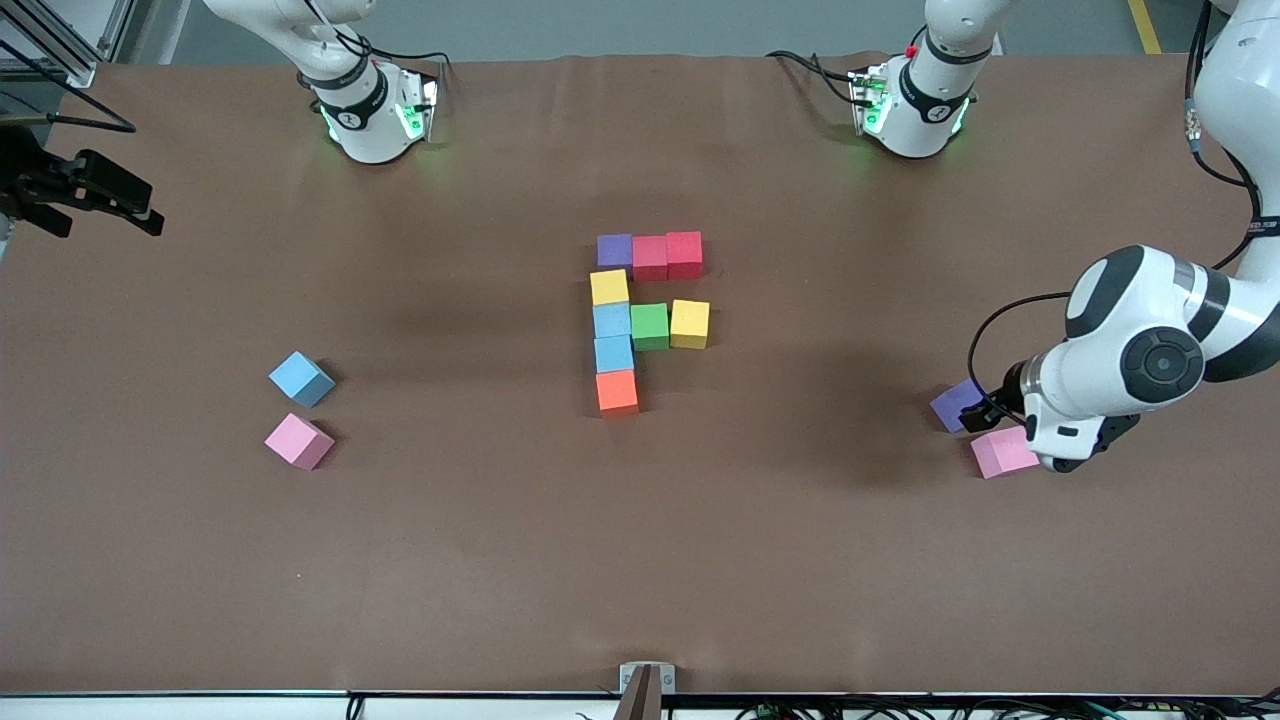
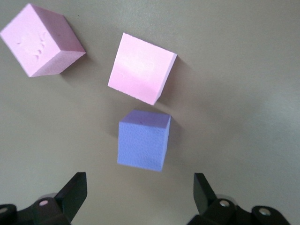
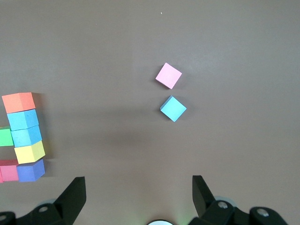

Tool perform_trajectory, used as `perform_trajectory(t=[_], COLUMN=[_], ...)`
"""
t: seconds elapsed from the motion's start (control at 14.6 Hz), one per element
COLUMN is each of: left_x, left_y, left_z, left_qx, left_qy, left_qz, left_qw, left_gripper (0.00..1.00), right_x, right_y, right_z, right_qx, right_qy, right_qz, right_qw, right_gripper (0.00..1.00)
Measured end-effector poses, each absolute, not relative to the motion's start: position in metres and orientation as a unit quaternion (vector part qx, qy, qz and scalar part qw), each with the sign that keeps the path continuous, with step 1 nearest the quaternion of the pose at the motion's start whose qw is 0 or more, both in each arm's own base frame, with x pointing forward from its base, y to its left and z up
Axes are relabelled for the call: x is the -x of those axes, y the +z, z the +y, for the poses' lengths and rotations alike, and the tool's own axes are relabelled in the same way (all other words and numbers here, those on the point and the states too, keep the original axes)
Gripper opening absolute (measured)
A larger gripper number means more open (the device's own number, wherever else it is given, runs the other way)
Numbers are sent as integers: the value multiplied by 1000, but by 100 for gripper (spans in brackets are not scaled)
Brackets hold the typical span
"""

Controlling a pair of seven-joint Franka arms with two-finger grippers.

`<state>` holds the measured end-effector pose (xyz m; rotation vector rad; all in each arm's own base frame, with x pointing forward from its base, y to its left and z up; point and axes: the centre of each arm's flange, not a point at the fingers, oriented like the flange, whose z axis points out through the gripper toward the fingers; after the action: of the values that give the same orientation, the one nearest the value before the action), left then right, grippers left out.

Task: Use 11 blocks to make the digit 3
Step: 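Grasp the purple block with the left gripper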

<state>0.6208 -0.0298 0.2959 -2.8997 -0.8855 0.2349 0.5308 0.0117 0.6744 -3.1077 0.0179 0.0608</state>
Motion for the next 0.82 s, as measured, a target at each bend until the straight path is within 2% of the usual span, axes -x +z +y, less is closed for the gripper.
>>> perform_trajectory(t=[0.34, 0.82], left_x=[-602, -595], left_y=[257, 230], left_z=[-8, 1], left_qx=[960, 959], left_qy=[40, 24], left_qz=[-274, -283], left_qw=[34, -16], left_gripper=[100, 100], right_x=[-531, -531], right_y=[674, 675], right_z=[12, 8], right_qx=[1000, 1000], right_qy=[20, 18], right_qz=[6, 9], right_qw=[17, 17], right_gripper=[100, 100])
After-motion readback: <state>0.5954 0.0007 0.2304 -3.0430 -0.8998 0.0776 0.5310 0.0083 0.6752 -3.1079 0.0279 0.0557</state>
